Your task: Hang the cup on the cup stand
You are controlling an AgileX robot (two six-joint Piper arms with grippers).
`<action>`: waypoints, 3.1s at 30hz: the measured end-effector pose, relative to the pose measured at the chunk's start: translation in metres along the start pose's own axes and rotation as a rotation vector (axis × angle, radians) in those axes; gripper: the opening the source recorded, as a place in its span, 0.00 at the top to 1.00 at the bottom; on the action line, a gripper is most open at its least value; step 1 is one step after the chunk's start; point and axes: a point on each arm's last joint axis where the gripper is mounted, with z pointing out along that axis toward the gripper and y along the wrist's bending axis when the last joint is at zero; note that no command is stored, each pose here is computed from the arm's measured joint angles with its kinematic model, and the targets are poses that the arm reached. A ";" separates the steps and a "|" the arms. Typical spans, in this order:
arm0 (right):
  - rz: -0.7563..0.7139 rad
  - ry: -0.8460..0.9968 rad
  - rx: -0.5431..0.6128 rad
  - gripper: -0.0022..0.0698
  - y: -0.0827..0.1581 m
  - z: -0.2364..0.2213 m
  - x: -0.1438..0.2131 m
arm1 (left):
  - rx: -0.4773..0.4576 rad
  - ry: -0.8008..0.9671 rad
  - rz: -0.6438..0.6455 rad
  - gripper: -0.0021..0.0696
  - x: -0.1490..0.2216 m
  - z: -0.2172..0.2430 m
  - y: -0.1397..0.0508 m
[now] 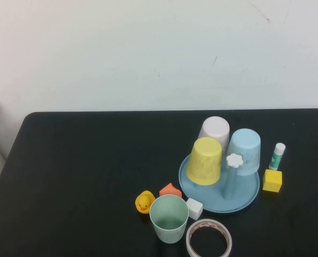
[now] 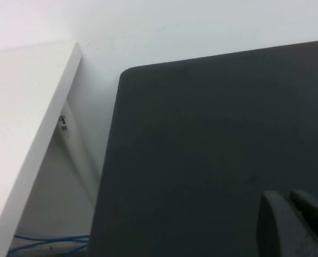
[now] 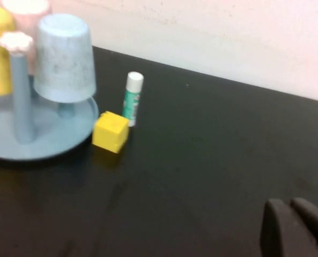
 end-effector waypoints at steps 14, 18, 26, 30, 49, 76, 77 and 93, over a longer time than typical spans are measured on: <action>0.769 -0.094 -0.259 0.97 0.018 -0.002 -0.014 | 0.237 -0.014 -0.814 0.97 -0.009 -0.002 -0.019; 0.809 -0.106 -0.268 0.97 0.018 -0.003 -0.016 | 0.240 -0.076 -0.900 0.97 -0.015 -0.002 -0.016; 0.737 -0.121 -0.261 0.97 0.018 -0.003 -0.016 | 0.223 -0.177 -0.999 0.97 -0.022 -0.003 -0.010; 0.644 -0.130 -0.256 0.97 0.018 -0.003 -0.016 | 0.228 -0.174 -0.935 0.97 -0.024 -0.004 -0.011; 0.597 -0.113 -0.270 0.97 0.020 -0.003 -0.015 | 0.404 0.401 0.219 0.97 -0.163 0.017 -0.022; 0.586 -0.098 -0.282 0.97 0.022 -0.003 -0.014 | 0.488 0.983 0.536 0.76 -0.177 0.176 -0.155; 0.586 -0.098 -0.282 0.97 0.022 -0.003 -0.014 | 0.495 0.997 0.525 0.69 -0.172 0.182 -0.160; 0.559 -0.074 -0.302 0.97 0.024 -0.003 -0.012 | 0.540 1.062 0.306 0.23 -0.103 0.256 -0.212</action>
